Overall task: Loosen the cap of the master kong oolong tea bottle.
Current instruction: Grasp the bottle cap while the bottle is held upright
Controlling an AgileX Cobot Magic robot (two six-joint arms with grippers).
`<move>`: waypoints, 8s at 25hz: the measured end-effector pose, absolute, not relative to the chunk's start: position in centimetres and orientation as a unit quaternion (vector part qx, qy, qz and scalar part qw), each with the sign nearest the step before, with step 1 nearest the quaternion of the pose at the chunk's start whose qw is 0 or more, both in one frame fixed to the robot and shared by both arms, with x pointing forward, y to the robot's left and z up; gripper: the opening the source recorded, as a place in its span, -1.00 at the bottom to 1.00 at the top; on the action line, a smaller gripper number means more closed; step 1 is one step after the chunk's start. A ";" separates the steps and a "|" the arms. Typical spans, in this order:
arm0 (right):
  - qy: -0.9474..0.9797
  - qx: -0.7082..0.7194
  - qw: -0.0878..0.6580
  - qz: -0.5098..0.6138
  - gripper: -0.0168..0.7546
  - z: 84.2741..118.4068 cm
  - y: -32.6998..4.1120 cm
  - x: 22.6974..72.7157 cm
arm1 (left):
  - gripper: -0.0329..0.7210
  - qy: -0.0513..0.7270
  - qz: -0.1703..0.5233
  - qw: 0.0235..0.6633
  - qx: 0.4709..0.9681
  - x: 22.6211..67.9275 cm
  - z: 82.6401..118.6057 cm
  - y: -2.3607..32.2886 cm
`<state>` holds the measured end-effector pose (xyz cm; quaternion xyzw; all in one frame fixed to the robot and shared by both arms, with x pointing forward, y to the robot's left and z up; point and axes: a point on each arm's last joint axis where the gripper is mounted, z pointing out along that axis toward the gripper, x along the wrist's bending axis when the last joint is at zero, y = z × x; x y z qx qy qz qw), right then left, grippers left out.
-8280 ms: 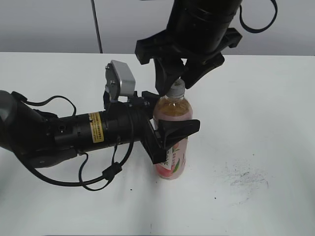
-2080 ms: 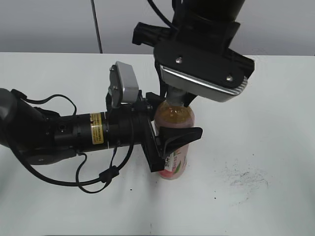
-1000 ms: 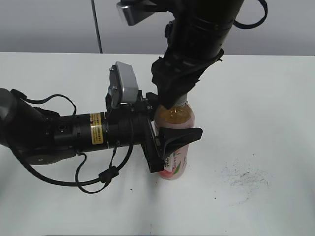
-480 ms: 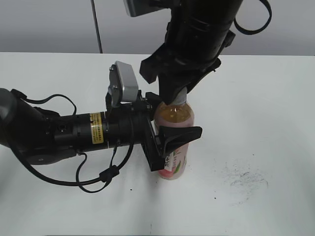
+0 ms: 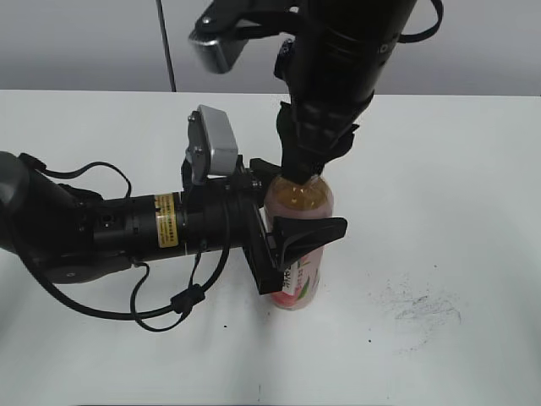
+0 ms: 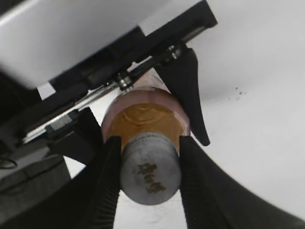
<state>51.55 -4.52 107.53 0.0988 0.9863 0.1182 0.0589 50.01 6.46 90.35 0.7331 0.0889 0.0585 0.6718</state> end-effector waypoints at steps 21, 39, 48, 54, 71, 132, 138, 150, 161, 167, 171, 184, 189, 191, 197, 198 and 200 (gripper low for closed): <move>0.717 -0.685 0.125 0.034 -0.23 107.6 -4.4 51.2 | 0.27 0.086 0.061 0.671 0.734 50.0 90.4 6.5; 0.982 -0.135 0.104 0.076 0.64 107.6 -4.9 51.8 | 0.27 0.082 0.059 0.672 0.734 49.9 90.4 6.4; 0.931 0.343 0.048 0.118 0.48 107.6 -4.8 51.7 | 0.27 0.085 0.058 0.672 0.733 50.0 90.4 6.5; 0.859 0.495 0.012 0.130 0.35 107.7 -4.6 51.5 | 0.27 0.085 0.058 0.672 0.733 50.0 90.4 6.5; 0.905 0.403 0.012 0.135 -0.23 107.7 -4.2 51.2 | 0.27 0.085 0.059 0.672 0.733 50.0 90.4 6.5; 0.866 0.482 0.018 0.132 0.44 107.7 -4.4 51.4 | 0.27 0.091 0.061 0.673 0.731 50.1 90.4 6.5; 0.850 0.507 0.002 0.141 0.36 108.2 -4.4 51.0 | 0.27 0.091 0.061 0.673 0.731 50.1 90.4 6.5; 0.849 0.512 0.000 0.127 0.21 107.5 -4.9 50.5 | 0.27 0.092 0.061 0.673 0.731 50.1 90.4 6.5; 0.850 0.509 0.007 0.136 0.17 108.1 -4.9 50.7 | 0.27 0.092 0.061 0.673 0.731 50.1 90.4 6.5; 0.854 0.503 0.008 0.135 0.16 108.1 -4.9 50.7 | 0.27 0.092 0.061 0.673 0.731 50.1 90.4 6.5; 0.855 0.501 0.007 0.131 0.16 107.8 -4.8 50.8 | 0.27 0.092 0.061 0.673 0.731 50.1 90.4 6.5; 0.899 0.419 0.017 0.130 -0.24 107.7 -4.7 50.9 | 0.27 0.092 0.062 0.672 0.732 50.1 90.4 6.5; 0.954 0.271 0.037 0.126 -0.24 107.7 -4.7 50.9 | 0.27 0.092 0.061 0.672 0.732 50.1 90.4 6.5; 0.971 0.201 0.047 0.122 -0.24 107.7 -4.7 50.9 | 0.27 0.091 0.061 0.672 0.732 50.1 90.4 6.5; 0.991 -0.039 0.075 0.108 -0.24 107.7 -4.7 50.9 | 0.27 0.087 0.062 0.672 0.733 50.0 90.4 6.5; 0.987 -0.087 0.081 0.104 -0.24 107.8 -4.7 50.9 | 0.27 0.087 0.061 0.672 0.733 50.0 90.4 6.5; 0.975 -0.181 0.090 0.096 -0.24 107.8 -4.7 50.9 | 0.27 0.085 0.062 0.672 0.733 50.0 90.4 6.5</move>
